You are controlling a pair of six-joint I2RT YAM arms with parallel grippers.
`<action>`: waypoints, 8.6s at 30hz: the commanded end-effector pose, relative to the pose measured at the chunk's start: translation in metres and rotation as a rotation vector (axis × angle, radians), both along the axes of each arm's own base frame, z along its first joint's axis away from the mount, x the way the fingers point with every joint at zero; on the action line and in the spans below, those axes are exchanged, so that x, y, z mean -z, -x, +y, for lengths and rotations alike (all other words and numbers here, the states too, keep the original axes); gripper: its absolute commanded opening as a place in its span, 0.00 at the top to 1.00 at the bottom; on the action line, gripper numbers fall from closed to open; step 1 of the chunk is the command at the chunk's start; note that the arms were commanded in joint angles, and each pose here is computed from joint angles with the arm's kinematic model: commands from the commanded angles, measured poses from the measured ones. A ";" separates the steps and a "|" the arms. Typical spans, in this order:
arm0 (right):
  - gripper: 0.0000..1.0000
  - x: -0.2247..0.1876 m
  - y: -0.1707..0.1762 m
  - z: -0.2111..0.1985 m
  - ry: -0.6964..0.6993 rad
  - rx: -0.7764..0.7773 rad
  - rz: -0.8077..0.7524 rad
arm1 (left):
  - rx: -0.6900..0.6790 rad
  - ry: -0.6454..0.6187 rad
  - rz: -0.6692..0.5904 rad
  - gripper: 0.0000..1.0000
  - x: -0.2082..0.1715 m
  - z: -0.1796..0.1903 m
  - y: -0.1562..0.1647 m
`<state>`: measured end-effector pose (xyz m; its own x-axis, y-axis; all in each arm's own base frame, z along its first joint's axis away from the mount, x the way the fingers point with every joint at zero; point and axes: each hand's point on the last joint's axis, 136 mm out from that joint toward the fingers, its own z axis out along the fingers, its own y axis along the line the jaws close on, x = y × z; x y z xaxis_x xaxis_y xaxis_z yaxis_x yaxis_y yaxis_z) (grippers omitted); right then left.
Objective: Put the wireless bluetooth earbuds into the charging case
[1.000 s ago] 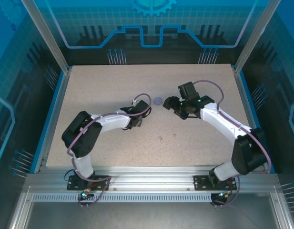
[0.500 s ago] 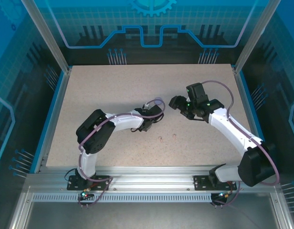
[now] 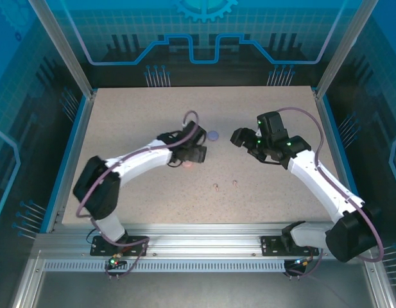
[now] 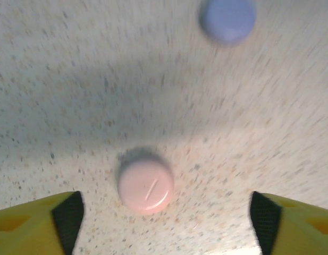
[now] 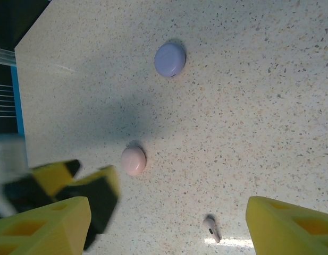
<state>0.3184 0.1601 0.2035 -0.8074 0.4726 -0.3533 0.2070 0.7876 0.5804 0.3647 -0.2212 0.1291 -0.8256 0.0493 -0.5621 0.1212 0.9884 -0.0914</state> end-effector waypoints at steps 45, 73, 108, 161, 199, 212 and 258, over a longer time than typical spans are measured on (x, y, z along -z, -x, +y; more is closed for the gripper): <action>0.25 0.160 -0.039 0.259 0.200 -0.599 0.307 | -0.419 0.504 -0.099 0.01 -0.042 0.134 -0.048; 0.24 0.159 0.006 0.297 0.260 -0.674 0.288 | -0.445 0.528 -0.152 0.01 -0.066 0.154 -0.044; 0.23 0.085 0.029 0.220 0.270 -0.555 0.192 | -0.423 0.583 -0.165 0.01 -0.077 0.146 -0.043; 0.20 0.152 -0.026 0.186 0.366 -0.157 0.402 | -0.467 0.604 -0.177 0.01 -0.077 0.149 -0.058; 0.27 0.186 -0.018 0.219 0.440 0.114 0.530 | -0.534 0.629 -0.202 0.01 -0.091 0.166 -0.073; 0.38 0.195 -0.020 0.220 0.430 0.088 0.536 | -0.531 0.628 -0.197 0.01 -0.090 0.166 -0.070; 0.62 0.129 -0.090 0.164 0.133 0.111 0.457 | -0.109 0.962 -0.213 0.08 0.018 0.018 0.007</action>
